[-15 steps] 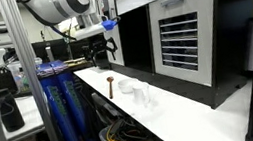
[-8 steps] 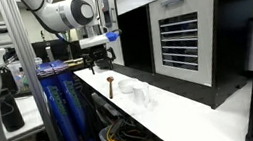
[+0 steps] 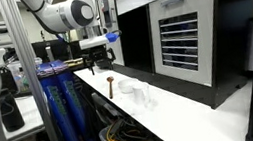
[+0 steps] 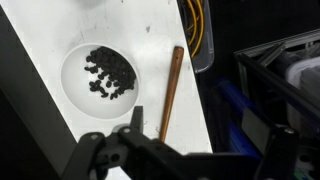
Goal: Use the wooden spoon to mix in the bowl
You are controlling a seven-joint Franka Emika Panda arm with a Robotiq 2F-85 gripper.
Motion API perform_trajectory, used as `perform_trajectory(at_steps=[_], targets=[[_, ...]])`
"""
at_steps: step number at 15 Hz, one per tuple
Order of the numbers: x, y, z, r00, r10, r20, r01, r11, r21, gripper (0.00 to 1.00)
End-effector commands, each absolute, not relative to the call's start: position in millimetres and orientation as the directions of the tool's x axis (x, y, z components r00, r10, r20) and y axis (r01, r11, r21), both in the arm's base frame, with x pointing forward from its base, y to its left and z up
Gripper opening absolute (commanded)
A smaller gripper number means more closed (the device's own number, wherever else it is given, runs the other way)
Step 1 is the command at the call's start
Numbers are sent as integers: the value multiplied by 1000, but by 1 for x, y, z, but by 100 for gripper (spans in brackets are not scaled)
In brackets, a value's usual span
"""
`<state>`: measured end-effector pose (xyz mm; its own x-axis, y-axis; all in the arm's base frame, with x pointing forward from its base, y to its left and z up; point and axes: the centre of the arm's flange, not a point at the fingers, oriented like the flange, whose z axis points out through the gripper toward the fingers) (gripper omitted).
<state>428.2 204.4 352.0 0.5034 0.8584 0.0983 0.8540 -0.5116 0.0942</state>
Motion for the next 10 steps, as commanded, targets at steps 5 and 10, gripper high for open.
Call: perform_trajectory(at_steps=[5, 10], targets=[[428, 204, 352, 503, 858, 98, 854, -512, 94, 100], [445, 206, 359, 513, 853, 99, 848, -521, 96, 100]])
